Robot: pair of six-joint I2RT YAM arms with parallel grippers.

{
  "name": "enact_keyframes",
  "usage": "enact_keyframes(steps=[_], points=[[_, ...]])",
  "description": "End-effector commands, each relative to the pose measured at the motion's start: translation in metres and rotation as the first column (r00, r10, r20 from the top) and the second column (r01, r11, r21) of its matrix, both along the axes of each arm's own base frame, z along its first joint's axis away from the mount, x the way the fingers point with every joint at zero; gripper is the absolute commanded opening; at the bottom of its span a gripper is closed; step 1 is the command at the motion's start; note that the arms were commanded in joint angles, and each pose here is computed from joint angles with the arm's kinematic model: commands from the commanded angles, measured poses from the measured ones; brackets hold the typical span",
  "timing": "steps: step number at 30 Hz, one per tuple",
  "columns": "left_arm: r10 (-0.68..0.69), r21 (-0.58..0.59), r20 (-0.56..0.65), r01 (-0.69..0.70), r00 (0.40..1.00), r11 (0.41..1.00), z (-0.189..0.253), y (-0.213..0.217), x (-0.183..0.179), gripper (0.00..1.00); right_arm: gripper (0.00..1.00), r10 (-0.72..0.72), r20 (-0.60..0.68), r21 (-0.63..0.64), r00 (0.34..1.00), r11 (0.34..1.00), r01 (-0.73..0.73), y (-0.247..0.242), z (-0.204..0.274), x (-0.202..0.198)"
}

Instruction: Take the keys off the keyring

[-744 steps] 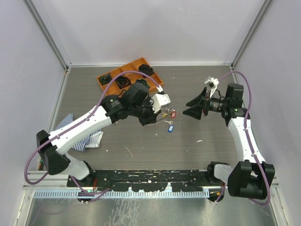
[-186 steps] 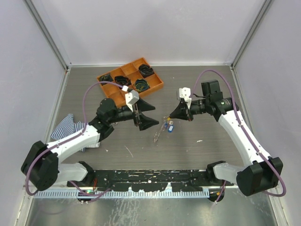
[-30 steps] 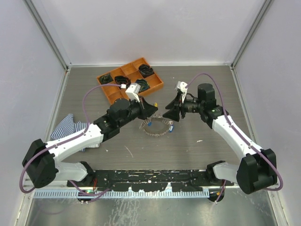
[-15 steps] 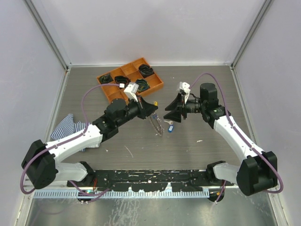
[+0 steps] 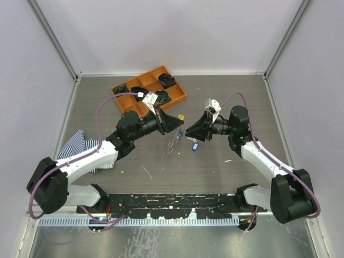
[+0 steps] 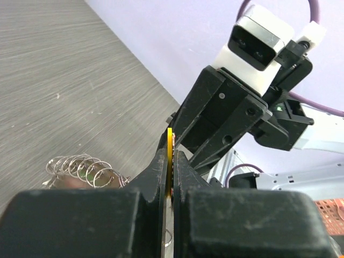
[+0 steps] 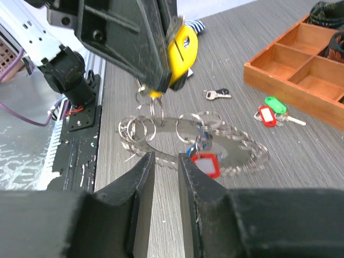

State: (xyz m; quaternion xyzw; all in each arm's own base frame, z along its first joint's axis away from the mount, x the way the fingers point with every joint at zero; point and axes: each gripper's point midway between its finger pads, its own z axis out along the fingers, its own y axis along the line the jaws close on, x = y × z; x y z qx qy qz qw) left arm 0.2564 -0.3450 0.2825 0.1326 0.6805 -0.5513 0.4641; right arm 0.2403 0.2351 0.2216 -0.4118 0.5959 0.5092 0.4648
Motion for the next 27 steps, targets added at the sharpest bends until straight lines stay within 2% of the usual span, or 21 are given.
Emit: enact_keyframes(steps=[1, 13, 27], points=[[-0.091, -0.095, 0.128, 0.103, 0.988, 0.99, 0.035, -0.008, -0.013, 0.0, 0.28, 0.03, 0.153, 0.075, 0.988, 0.996, -0.042, 0.003, 0.034, -0.005], [-0.12, -0.148, 0.13, 0.139, 0.984, 0.979, 0.045, -0.014, -0.014, 0.0, 0.32, 0.044, 0.234, 0.102, 0.971, 0.992, -0.069, 0.007, 0.035, -0.014], [-0.126, -0.168, 0.118, 0.145, 0.985, 0.975, 0.046, -0.015, -0.015, 0.0, 0.21, 0.05, 0.268, 0.104, 0.962, 0.991, -0.081, 0.008, 0.036, -0.017]])
